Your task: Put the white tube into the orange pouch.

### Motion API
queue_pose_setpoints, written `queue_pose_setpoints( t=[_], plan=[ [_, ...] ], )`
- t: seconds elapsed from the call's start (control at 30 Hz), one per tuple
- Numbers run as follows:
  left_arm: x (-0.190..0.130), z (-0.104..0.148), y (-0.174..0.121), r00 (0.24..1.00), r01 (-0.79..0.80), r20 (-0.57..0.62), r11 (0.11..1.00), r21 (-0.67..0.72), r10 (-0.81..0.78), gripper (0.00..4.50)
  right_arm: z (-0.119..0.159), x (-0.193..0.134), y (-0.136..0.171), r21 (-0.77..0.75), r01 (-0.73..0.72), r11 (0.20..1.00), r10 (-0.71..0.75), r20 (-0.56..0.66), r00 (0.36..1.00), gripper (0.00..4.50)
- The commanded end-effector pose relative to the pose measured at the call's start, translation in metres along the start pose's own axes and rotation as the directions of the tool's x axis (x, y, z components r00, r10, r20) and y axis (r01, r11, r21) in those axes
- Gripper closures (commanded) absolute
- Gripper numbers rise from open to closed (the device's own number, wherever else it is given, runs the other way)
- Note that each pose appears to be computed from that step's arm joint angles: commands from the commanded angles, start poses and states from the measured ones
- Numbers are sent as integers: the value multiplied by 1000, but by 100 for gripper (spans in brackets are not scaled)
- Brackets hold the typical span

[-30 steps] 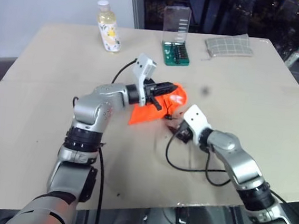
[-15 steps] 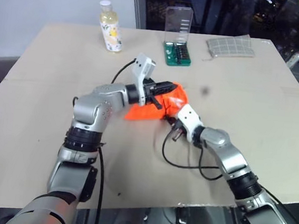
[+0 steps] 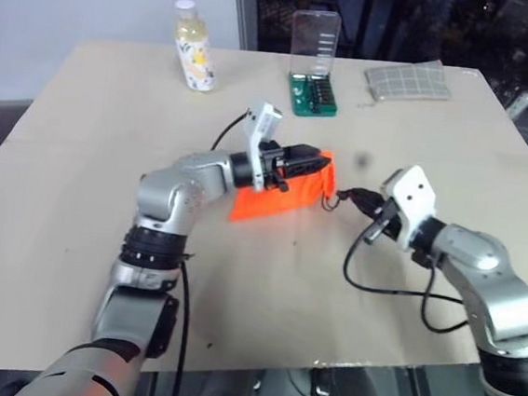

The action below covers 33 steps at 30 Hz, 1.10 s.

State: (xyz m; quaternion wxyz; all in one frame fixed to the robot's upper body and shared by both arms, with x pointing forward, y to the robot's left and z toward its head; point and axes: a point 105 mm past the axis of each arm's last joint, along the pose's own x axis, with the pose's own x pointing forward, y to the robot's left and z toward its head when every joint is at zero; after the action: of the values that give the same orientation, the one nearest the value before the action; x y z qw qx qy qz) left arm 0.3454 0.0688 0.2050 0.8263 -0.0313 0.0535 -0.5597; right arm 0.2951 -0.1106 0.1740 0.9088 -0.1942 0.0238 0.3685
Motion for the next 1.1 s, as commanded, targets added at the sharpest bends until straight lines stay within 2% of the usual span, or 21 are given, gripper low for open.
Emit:
queue_pose_setpoints(
  t=[0.03, 0.13, 0.43, 0.8, 0.87, 0.93, 0.97, 1.0, 1.03, 1.07, 1.1],
  plan=[
    [-5, 6, -35, 973, 228, -90, 949, 216, -214, 136, 14, -15, -6, -102, 45, 994, -46, -8, 999, 450],
    [-3, -2, -43, 944, 322, -181, 880, 348, -274, 136, 14, -19, -9, -149, 58, 987, -65, -37, 997, 450],
    [36, -10, -40, 939, 339, -188, 866, 367, -288, 136, 27, -21, -7, -179, 68, 982, -74, -25, 997, 450],
    [60, -5, -42, 940, 342, -145, 862, 375, -310, 136, 34, -20, 1, -179, 57, 982, -61, -19, 998, 450],
    [60, -6, -43, 938, 348, -150, 858, 379, -314, 234, 33, -21, 2, -177, 56, 983, -61, -22, 998, 450],
    [61, -5, -44, 936, 352, -145, 856, 379, -320, 281, 31, -21, 3, -176, 55, 983, -61, -26, 998, 450],
    [63, -3, -45, 936, 352, -137, 856, 379, -325, 330, 31, -21, 3, -175, 55, 983, -60, -28, 998, 450],
    [64, -1, -46, 935, 354, -136, 854, 382, -327, 338, 30, -22, 3, -174, 55, 983, -60, -29, 998, 450],
    [64, -1, -46, 935, 355, -136, 852, 384, -328, 398, 30, -22, 3, -173, 57, 983, -62, -29, 998, 450],
    [64, 0, -46, 935, 356, -136, 852, 385, -329, 421, 29, -22, 3, -171, 59, 983, -65, -29, 997, 450],
    [64, -1, -46, 934, 356, -138, 852, 385, -329, 422, 29, -22, 2, -171, 63, 983, -69, -31, 997, 450]
  ],
)
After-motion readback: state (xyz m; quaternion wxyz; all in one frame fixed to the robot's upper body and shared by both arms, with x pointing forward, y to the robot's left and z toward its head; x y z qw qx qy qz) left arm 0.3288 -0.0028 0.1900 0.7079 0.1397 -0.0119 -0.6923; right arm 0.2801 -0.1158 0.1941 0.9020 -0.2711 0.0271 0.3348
